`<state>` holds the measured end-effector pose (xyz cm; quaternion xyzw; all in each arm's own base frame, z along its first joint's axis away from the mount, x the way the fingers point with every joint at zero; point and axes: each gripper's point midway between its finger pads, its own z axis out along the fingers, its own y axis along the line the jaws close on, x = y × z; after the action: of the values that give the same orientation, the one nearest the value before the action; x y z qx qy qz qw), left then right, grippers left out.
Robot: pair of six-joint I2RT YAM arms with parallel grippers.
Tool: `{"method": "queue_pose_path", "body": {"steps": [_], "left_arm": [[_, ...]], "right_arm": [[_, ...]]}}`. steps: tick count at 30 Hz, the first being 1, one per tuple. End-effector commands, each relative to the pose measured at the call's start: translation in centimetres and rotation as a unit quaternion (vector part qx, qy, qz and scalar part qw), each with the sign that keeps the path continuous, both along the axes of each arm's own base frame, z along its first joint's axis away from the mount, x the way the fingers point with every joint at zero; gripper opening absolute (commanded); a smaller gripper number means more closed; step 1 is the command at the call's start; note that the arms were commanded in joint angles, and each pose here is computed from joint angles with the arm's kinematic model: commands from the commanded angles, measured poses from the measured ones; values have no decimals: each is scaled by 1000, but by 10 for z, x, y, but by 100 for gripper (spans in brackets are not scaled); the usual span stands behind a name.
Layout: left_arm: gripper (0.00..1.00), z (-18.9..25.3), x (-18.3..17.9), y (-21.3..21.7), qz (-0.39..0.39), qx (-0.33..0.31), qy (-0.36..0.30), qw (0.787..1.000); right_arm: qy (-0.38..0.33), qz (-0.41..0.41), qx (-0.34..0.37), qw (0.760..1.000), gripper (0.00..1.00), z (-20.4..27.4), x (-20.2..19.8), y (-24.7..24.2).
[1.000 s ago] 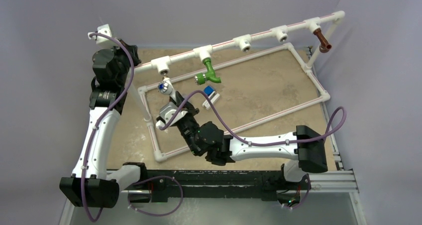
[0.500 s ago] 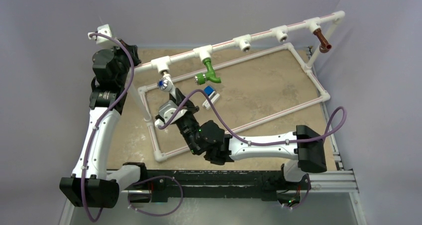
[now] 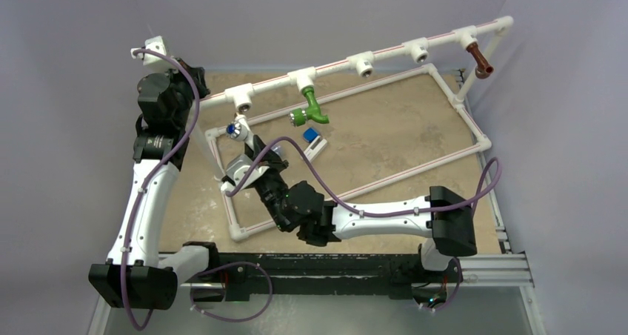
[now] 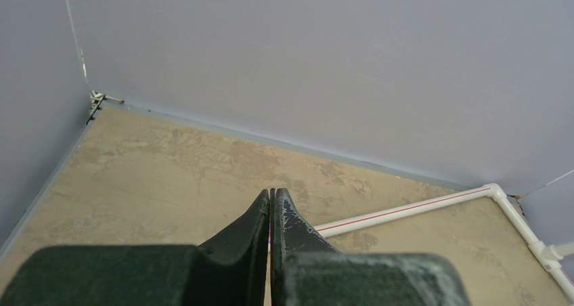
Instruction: Install the water faucets
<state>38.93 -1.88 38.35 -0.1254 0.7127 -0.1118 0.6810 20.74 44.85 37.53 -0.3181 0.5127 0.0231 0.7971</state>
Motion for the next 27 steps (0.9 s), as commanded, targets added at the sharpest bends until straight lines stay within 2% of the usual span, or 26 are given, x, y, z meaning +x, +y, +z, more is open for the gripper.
{"method": "queue_pose_path", "body": {"steps": [1, 14, 27], "left_arm": [[0, -121, -24, -6, -17, -2, 205, 979], [0, -123, -23, -6, -17, -1, 207, 978], [0, -123, -23, -6, -17, -1, 208, 978]], "right_arm": [[-5, -17, 57, 998, 0, 36, 5, -17], [-3, -21, 75, 997, 0, 43, 4, -36], [-2, -19, 55, 998, 0, 30, 9, -22]]}}
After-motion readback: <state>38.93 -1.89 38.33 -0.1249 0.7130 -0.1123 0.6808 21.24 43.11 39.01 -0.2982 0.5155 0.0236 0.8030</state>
